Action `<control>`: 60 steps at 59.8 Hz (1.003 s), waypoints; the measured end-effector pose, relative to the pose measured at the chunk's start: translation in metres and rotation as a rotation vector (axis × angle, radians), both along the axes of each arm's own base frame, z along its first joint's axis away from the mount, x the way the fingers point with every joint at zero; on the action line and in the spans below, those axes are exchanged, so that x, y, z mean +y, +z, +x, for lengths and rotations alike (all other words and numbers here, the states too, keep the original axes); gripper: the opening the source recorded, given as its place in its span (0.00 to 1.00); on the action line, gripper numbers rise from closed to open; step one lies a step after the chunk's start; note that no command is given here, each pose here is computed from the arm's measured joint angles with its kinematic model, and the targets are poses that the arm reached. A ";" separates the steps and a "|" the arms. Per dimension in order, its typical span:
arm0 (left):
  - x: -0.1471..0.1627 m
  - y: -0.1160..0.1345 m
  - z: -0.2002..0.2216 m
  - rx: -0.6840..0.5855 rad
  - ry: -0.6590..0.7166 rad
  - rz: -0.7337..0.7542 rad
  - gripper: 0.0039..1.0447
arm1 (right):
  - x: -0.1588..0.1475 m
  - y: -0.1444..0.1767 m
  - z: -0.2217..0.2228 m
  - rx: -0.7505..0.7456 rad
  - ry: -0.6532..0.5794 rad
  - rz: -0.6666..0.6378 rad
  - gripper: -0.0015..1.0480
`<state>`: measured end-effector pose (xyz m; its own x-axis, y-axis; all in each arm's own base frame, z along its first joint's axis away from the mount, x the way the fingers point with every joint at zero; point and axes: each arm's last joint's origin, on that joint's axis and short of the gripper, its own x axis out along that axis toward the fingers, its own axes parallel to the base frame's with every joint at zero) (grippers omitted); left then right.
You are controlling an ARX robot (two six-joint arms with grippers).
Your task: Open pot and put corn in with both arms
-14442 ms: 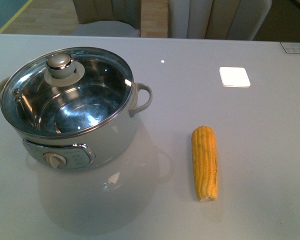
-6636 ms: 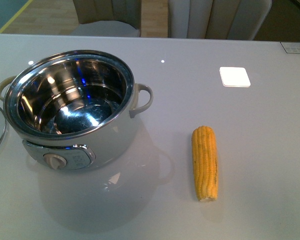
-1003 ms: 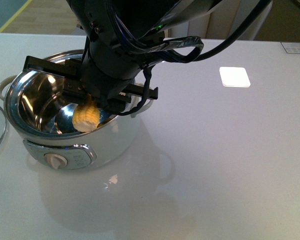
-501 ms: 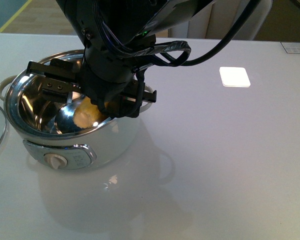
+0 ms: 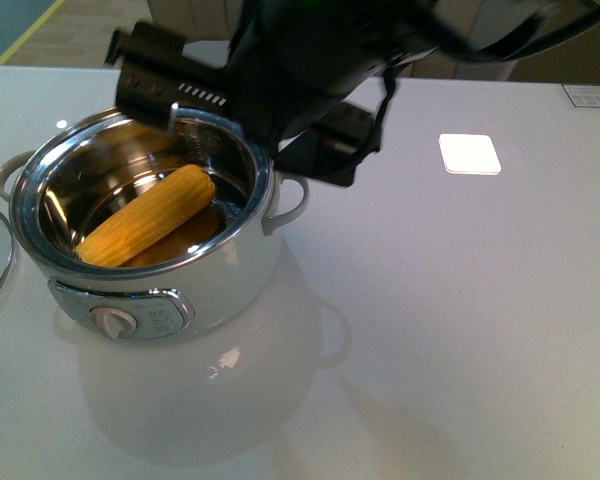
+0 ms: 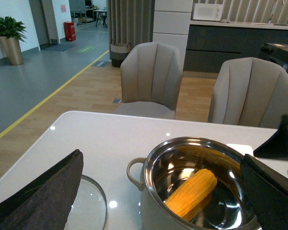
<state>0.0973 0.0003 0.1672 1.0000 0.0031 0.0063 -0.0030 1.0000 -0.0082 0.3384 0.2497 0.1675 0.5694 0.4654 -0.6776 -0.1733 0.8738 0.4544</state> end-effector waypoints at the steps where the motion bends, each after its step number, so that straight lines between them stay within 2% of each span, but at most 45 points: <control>1: 0.000 0.000 0.000 0.000 0.000 0.000 0.94 | -0.003 0.003 0.000 -0.006 -0.005 0.004 0.92; 12: 0.000 0.000 0.000 0.000 0.000 0.000 0.94 | -0.074 0.039 -0.022 -0.147 -0.062 0.008 0.92; 24: 0.000 0.000 0.000 0.000 0.000 0.000 0.94 | -0.139 0.046 -0.079 -0.247 -0.105 -0.068 0.92; 41: 0.000 0.000 0.000 0.000 0.000 0.000 0.94 | -0.192 0.037 -0.154 -0.320 -0.180 -0.146 0.91; 56: 0.000 0.000 0.000 0.000 0.000 0.000 0.94 | -0.223 0.030 -0.195 -0.311 -0.281 -0.134 0.91; 60: 0.000 0.000 0.000 0.000 0.000 0.000 0.94 | -0.230 0.025 -0.204 -0.314 -0.275 -0.129 0.92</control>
